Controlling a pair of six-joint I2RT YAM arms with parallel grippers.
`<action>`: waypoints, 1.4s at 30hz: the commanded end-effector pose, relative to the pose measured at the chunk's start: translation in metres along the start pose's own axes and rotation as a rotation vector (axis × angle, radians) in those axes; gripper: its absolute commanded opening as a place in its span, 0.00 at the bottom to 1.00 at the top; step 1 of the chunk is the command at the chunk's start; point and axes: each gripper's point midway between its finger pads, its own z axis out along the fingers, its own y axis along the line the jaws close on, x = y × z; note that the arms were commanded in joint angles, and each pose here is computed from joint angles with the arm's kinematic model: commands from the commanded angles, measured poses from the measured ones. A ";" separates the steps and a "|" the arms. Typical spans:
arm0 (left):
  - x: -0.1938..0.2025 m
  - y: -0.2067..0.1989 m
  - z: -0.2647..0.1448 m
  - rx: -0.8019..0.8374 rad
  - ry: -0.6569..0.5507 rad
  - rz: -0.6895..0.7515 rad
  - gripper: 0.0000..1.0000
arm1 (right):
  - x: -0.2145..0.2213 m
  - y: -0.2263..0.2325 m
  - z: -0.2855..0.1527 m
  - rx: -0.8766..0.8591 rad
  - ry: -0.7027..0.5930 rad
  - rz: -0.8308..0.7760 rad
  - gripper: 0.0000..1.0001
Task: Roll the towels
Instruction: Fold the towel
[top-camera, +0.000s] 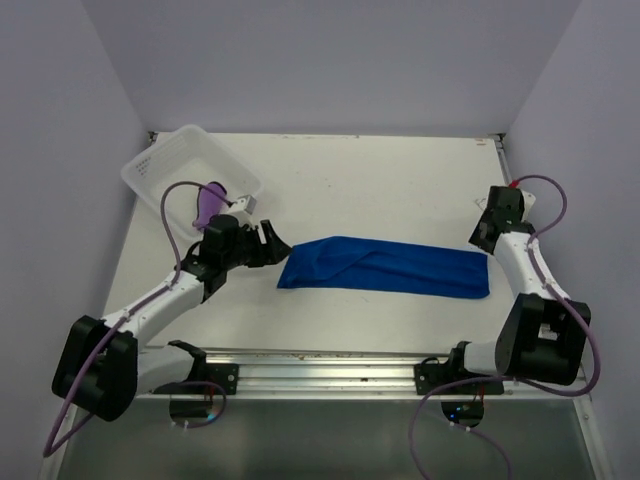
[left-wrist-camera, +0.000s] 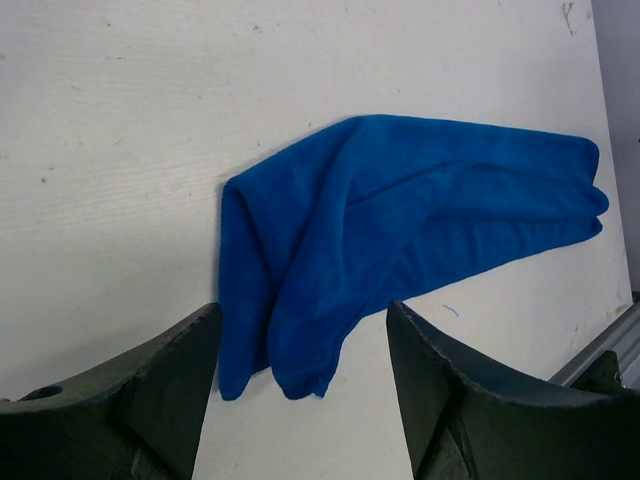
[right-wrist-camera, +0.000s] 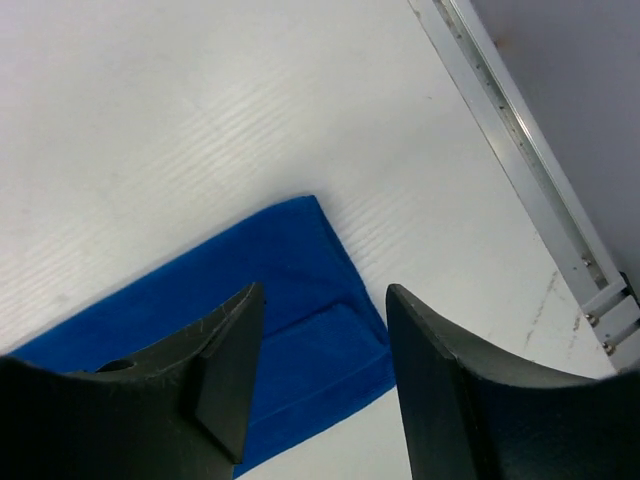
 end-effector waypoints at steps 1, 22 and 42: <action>-0.020 -0.021 0.013 0.085 -0.077 -0.013 0.70 | -0.022 0.022 -0.032 -0.151 -0.040 0.073 0.55; -0.061 0.047 -0.036 -0.315 -0.412 -0.082 0.70 | 0.171 0.297 -0.253 -1.229 0.260 -0.452 0.44; -0.076 0.056 -0.077 -0.341 -0.509 -0.066 0.79 | 0.244 0.367 -0.286 -1.093 0.449 -0.450 0.58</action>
